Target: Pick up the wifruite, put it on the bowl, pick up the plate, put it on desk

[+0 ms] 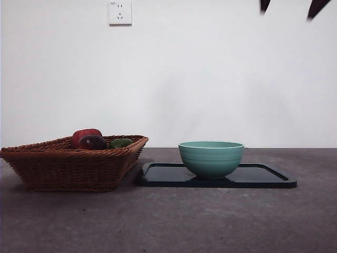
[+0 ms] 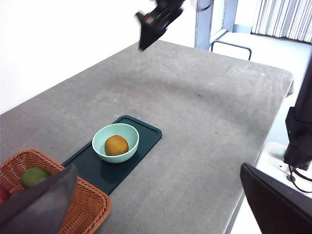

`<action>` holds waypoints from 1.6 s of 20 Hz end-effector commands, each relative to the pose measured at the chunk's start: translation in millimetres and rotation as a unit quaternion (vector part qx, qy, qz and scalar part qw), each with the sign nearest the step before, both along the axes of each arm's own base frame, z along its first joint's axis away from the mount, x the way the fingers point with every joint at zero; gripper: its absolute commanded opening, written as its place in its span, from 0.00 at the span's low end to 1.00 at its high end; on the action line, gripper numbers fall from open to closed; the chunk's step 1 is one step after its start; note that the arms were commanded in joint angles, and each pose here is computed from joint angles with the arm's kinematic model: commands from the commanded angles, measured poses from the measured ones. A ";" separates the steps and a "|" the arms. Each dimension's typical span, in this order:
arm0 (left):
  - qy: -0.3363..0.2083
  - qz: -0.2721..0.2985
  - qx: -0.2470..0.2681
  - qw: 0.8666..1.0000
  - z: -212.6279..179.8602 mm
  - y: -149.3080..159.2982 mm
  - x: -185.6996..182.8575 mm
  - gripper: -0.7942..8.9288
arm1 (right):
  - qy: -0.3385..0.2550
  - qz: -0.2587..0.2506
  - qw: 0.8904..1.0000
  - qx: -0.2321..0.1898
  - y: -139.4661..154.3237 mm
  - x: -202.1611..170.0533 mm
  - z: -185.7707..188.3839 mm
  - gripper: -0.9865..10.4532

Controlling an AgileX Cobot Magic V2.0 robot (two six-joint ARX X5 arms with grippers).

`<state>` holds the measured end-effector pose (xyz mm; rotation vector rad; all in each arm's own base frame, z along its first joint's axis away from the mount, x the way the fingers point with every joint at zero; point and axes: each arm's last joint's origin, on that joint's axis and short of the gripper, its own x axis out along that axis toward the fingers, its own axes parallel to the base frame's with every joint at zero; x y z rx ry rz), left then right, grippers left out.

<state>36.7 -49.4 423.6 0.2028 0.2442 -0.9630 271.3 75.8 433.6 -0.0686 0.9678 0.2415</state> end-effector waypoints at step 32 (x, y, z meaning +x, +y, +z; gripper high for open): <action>0.136 0.055 0.016 0.989 -13.9 -96.7 75.4 0.69 | -0.205 0.073 0.968 0.121 -72.7 -272.2 -49.4 0.62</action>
